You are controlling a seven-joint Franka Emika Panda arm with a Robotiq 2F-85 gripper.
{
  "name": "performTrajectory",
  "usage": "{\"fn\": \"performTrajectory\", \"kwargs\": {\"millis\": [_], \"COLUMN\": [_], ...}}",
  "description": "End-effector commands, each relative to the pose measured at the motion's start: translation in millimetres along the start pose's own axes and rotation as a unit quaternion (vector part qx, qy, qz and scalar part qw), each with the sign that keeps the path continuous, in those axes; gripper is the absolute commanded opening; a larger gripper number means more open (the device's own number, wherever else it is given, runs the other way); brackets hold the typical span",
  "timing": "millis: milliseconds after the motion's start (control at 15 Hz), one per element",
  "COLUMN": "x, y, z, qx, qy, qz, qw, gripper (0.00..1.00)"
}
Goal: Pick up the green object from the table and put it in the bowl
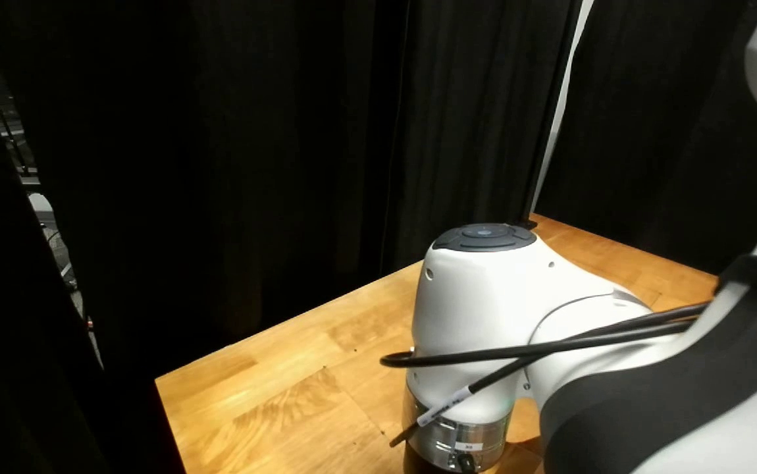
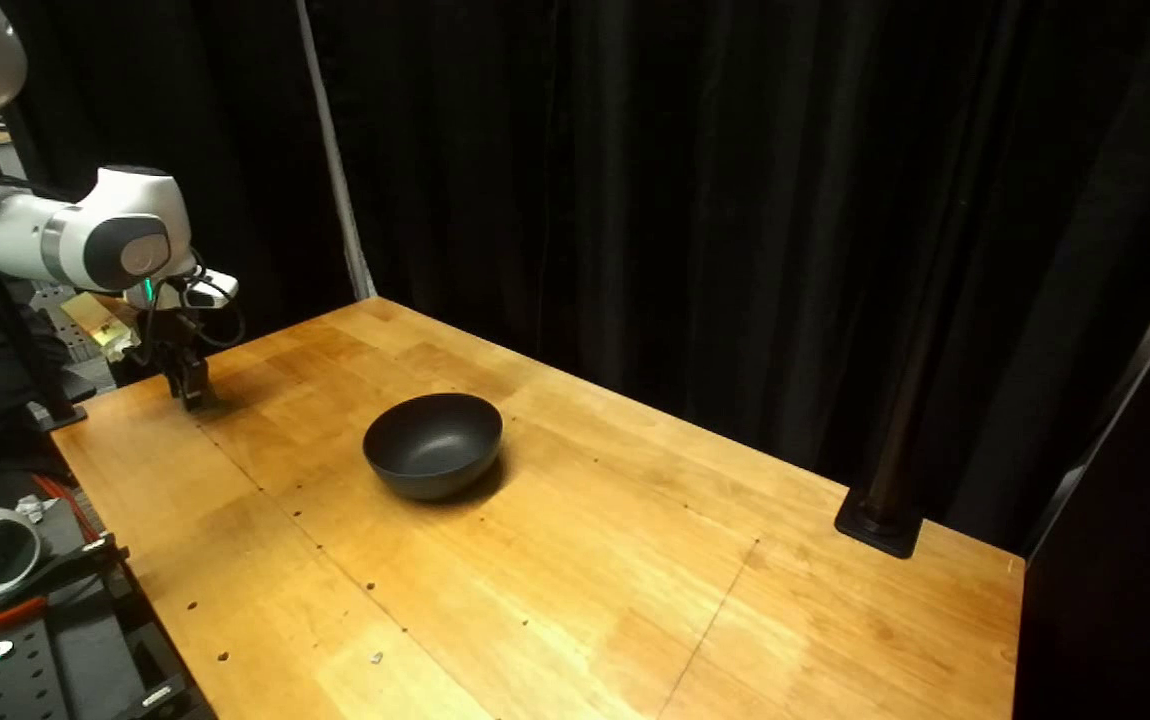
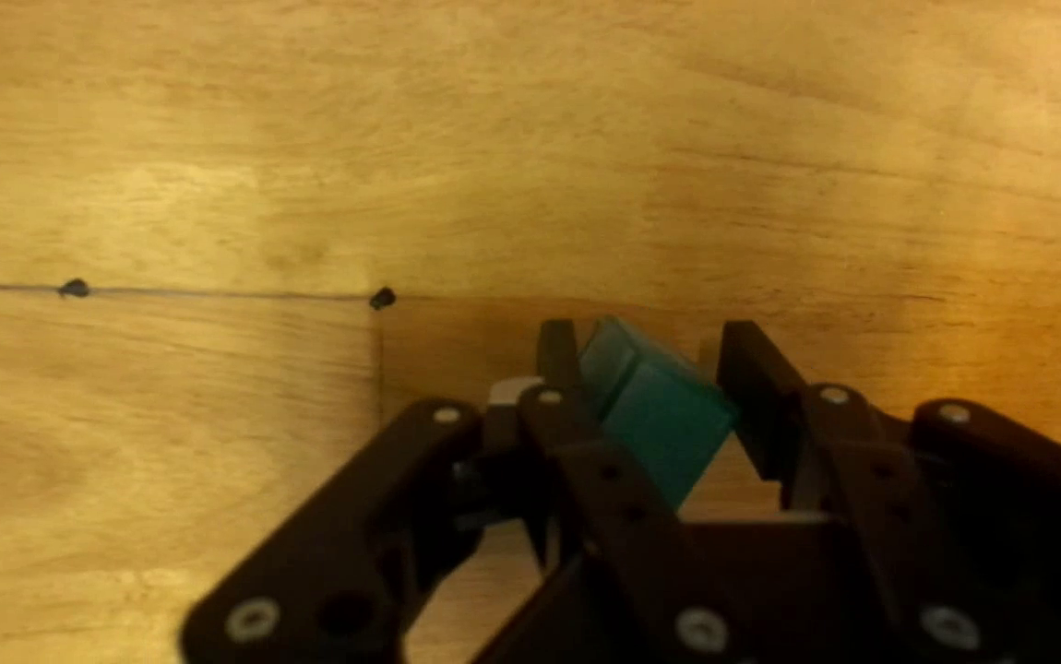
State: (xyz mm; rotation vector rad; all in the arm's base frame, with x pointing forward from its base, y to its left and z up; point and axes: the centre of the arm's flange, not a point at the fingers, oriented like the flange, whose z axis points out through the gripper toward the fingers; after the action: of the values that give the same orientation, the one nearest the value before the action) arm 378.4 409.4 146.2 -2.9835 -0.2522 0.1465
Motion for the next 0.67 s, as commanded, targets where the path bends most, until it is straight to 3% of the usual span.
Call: {"fn": "performTrajectory", "kwargs": {"millis": [0, 333, 600], "x": [8.6, 26.4, 50.2], "y": [-1.4, 23.4, 66.8], "z": [-10.9, -46.7, -94.8], "qx": [0.003, -0.037, -0.127], "qy": [0.018, 0.047, 0.075], "qz": [0.003, 0.016, 0.037], "qw": [0.9998, 0.998, 0.9884], "gripper": [0.13, 0.16, 0.16]}}
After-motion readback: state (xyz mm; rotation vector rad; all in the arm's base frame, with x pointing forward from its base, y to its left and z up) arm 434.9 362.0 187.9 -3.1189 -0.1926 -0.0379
